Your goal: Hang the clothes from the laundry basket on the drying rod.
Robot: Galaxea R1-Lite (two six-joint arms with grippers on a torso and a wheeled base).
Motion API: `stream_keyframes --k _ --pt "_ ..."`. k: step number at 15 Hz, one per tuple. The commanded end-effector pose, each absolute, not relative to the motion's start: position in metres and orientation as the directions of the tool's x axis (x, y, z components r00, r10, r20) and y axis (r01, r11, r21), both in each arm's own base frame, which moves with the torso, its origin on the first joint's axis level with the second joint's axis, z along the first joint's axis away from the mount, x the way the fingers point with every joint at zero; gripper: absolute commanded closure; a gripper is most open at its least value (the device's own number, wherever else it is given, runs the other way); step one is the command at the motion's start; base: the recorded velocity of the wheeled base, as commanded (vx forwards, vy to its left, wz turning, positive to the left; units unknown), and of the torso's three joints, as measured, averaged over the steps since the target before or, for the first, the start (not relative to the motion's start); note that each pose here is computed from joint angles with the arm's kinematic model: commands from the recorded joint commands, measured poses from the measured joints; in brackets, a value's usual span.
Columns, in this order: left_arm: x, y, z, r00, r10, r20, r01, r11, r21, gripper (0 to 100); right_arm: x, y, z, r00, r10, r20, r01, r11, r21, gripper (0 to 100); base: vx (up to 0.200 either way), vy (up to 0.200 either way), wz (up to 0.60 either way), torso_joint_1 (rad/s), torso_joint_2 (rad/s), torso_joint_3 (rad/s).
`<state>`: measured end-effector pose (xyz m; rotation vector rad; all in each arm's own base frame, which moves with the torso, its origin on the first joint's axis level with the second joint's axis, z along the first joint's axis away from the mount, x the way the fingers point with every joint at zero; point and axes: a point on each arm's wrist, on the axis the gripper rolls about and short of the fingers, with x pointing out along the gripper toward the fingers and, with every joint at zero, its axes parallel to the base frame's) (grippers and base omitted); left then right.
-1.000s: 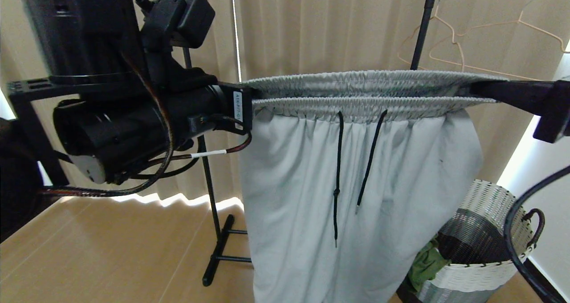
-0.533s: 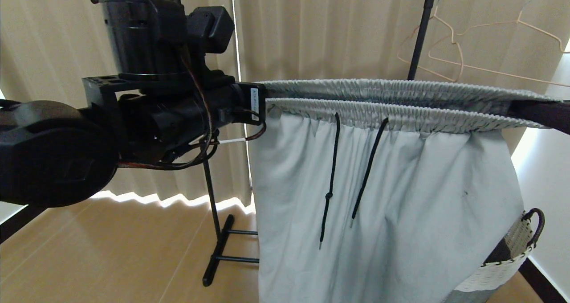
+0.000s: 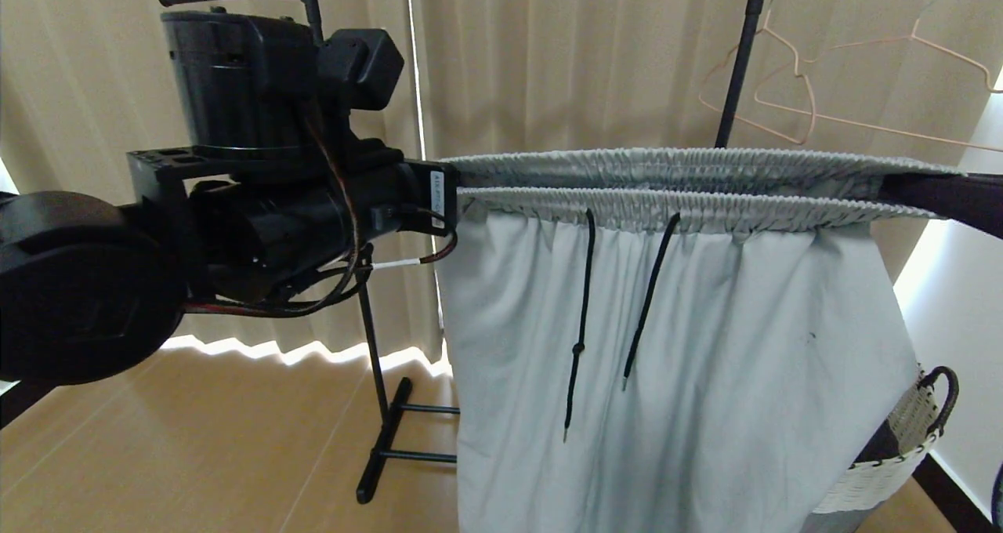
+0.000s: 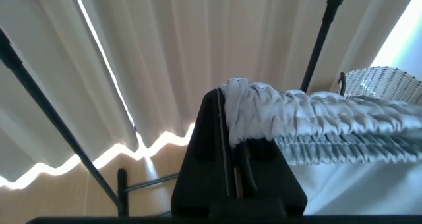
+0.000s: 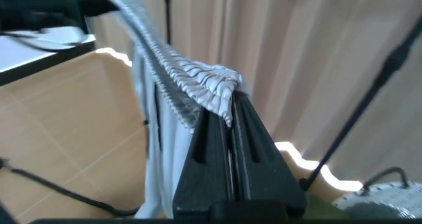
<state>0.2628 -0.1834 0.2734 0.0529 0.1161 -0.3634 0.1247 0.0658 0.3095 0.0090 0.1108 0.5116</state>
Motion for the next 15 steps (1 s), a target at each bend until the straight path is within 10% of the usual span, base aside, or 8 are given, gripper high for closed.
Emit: stream_keyframes --k 1,15 --pt "0.245 -0.170 0.285 0.928 -0.360 -0.090 0.364 0.931 0.024 100 0.144 0.072 0.308 0.874 0.469 -0.125 -0.468 0.883 0.038 100 0.000 0.000 0.00 0.000 0.00 0.000" --pt "0.154 -0.150 0.298 0.732 -0.675 -0.090 0.678 0.735 0.000 100 0.239 0.103 0.298 0.900 0.433 -0.051 -0.431 0.901 0.042 100 0.000 0.000 0.00 0.000 0.00 0.000"
